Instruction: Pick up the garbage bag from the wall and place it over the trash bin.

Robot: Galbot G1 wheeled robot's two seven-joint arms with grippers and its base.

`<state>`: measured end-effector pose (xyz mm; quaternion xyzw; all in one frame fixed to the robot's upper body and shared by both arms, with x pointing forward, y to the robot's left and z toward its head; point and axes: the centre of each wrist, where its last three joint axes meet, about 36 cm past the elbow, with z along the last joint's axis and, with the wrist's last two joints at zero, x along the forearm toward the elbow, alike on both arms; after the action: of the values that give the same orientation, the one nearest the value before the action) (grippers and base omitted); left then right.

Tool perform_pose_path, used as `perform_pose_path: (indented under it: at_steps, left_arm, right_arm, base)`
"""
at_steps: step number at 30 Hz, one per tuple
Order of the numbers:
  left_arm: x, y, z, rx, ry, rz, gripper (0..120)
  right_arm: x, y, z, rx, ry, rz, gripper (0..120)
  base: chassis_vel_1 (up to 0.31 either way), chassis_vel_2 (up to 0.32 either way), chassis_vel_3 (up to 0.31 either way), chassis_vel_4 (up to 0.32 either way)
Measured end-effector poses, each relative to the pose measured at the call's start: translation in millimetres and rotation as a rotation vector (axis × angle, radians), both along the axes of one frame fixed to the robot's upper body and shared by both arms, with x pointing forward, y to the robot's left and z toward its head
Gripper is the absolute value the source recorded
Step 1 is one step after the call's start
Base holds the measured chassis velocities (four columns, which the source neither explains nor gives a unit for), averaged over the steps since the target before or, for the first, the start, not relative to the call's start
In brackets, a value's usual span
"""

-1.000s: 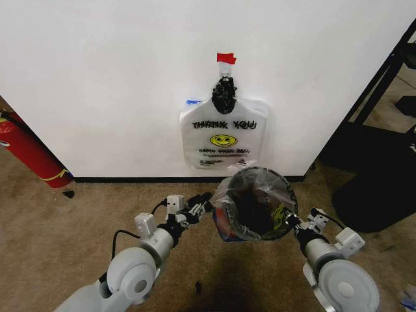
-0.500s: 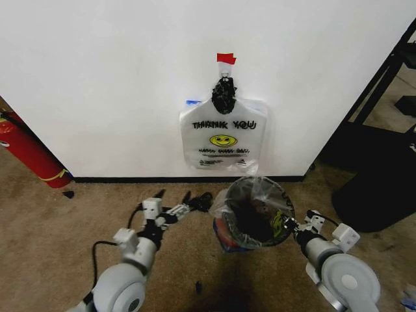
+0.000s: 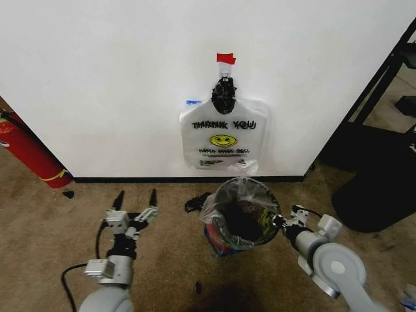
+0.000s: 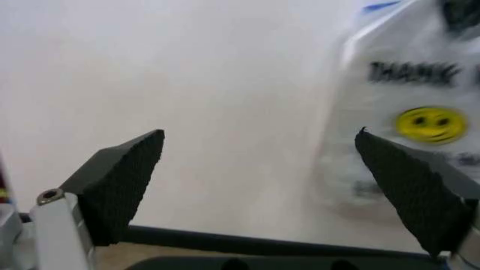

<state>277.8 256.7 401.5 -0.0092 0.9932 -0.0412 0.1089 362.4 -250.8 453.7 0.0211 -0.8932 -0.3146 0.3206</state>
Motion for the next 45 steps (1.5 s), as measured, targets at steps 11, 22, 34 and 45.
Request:
perform_pose_path:
  at_steps: [11,22,34,45]
  left_arm:
    - [-25.6,22.8,-16.4,0.006,-0.026,0.105,100]
    - [-23.0,13.4,-10.3,-0.033,-0.037,0.129,100]
    - [-21.0,7.8,-21.3,-0.047,-0.006,0.134,100]
    - [-19.1,3.9,-26.3,-0.053,0.016,0.127,100]
  right_arm:
    - [30.0,38.1,-11.5,-0.030,0.043,0.104,0]
    - [47.2,51.3,-24.1,-0.110,0.042,0.127,0]
    - [56.0,56.1,-35.5,-0.110,0.046,0.137,23]
    - [54.9,50.4,-23.0,-0.082,0.037,0.164,64]
  base:
    - [0.000,0.000,0.000,0.000]
    - [0.000,0.000,0.000,0.000]
    - [0.000,0.000,0.000,0.000]
    - [0.000,0.000,0.000,0.000]
